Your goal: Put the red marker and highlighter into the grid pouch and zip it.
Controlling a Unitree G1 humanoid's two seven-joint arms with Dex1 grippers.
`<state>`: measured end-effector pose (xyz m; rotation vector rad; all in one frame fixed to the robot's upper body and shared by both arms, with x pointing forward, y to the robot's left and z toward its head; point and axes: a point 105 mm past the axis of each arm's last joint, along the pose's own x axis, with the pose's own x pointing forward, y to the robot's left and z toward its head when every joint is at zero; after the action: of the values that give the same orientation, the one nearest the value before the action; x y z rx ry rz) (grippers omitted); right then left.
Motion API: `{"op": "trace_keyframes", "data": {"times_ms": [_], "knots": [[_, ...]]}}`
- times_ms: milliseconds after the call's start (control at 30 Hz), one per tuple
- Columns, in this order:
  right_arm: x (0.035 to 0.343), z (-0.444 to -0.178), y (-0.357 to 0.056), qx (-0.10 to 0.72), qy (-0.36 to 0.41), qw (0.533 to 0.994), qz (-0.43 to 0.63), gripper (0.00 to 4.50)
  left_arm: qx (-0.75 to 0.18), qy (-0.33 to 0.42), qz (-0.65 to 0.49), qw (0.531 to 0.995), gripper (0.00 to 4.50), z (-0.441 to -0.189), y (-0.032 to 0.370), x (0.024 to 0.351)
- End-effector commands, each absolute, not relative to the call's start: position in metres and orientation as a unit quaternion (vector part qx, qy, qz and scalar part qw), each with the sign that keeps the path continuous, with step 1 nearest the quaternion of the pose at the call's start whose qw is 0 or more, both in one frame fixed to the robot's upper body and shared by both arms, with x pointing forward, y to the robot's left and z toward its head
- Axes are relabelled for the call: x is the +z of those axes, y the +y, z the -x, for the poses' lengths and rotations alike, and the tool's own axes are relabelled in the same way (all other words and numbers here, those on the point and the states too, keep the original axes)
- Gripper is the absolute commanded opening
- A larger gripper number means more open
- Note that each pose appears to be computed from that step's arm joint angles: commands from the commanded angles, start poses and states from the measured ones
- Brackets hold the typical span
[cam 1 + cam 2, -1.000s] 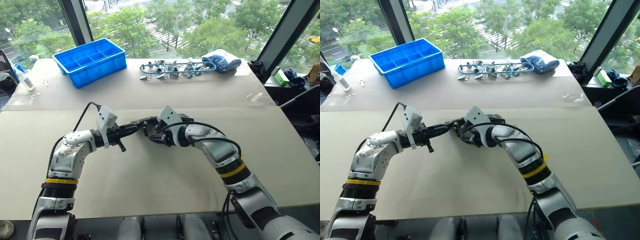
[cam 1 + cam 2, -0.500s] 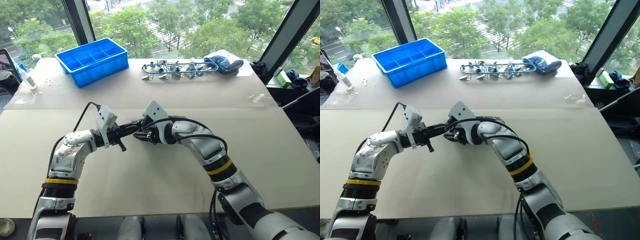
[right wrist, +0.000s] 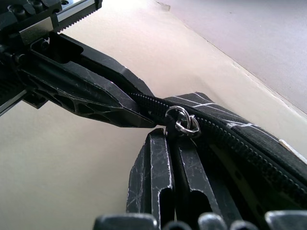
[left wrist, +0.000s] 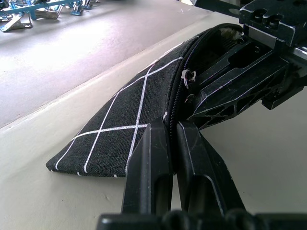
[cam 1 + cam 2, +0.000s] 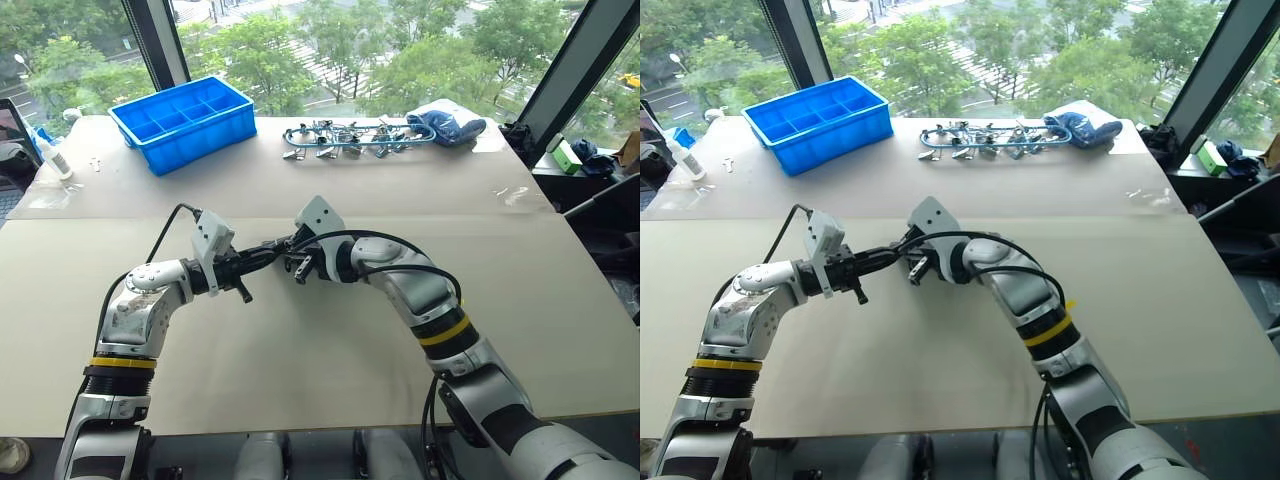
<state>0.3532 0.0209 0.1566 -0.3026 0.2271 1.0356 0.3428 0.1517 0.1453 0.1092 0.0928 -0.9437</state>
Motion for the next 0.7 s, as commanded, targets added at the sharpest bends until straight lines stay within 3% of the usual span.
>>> {"op": "trace_keyframes", "data": {"times_ms": [33, 233, 500, 700], "knots": [[0.166, -0.337, 0.009, 0.522, 0.092, 0.832, 0.162, 0.01, -0.461, 0.02, -0.06, 0.885, 0.0, -0.342, 0.149, 0.158], [0.158, -0.313, -0.039, 0.546, 0.107, 0.806, 0.201, 0.01, -0.461, 0.023, -0.059, 0.885, 0.0, -0.341, 0.15, 0.157], [0.156, -0.316, -0.124, 0.478, 0.153, 0.829, 0.246, 0.01, -0.461, 0.024, -0.06, 0.885, 0.0, -0.341, 0.151, 0.156], [0.155, -0.32, -0.137, 0.462, 0.161, 0.837, 0.243, 0.01, -0.461, 0.024, -0.06, 0.885, 0.0, -0.341, 0.151, 0.157]]}}
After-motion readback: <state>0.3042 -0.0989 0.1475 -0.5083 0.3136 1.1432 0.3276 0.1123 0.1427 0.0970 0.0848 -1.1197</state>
